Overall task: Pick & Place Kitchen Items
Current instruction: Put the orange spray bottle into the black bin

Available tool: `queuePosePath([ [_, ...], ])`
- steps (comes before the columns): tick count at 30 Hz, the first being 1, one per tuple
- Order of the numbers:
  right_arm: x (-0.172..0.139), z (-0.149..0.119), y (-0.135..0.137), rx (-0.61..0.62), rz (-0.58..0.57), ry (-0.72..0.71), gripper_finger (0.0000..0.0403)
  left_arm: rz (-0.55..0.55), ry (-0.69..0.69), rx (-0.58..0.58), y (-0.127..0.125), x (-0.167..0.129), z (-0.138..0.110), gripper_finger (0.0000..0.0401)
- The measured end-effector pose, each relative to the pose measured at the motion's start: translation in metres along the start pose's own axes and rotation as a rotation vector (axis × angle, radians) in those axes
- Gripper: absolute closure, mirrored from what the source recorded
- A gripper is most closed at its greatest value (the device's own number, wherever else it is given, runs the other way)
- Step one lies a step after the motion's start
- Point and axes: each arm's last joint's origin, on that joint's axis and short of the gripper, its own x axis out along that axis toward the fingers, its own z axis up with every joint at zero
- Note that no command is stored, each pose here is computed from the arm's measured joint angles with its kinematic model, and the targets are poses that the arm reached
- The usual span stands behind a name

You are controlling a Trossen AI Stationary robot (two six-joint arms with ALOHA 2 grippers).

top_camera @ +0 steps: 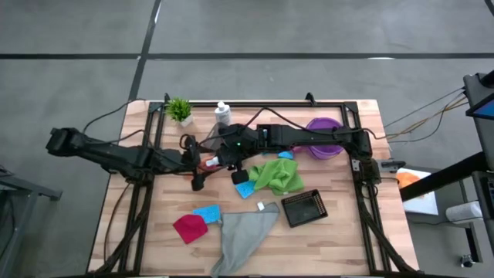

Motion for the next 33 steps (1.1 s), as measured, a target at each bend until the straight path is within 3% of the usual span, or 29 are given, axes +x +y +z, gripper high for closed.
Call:
queuePosePath([
  [6, -0.001, 0.002, 0.0, 0.006, 0.003, -0.015, 0.0302, 0.035, -0.005, -0.002, -0.001, 0.006, 0.0, 0.0138],
  [12, -0.001, 0.003, -0.001, 0.017, -0.005, -0.028, 0.0302, 0.045, -0.003, 0.047, -0.001, 0.005, 0.0, 0.027],
  [15, -0.002, 0.006, -0.001, 0.024, -0.005, -0.044, 0.0276, 0.041, -0.015, 0.057, -0.001, 0.002, 0.001, 0.0274],
  [21, -0.013, 0.026, 0.005, 0.023, 0.005, -0.126, 0.0117, 0.018, -0.058, 0.059, 0.0, -0.008, 0.006, 0.0274],
  [24, -0.024, 0.041, 0.009, 0.008, 0.002, -0.179, 0.0062, 0.015, -0.079, 0.051, 0.001, -0.013, 0.007, 0.0274],
  [27, -0.036, 0.057, 0.013, -0.012, 0.002, -0.25, 0.0037, 0.013, -0.104, 0.04, 0.003, -0.018, 0.009, 0.0274],
  [33, -0.042, 0.075, 0.022, -0.075, 0.115, -0.453, 0.0037, 0.019, -0.178, 0.004, 0.009, -0.031, 0.015, 0.0274],
])
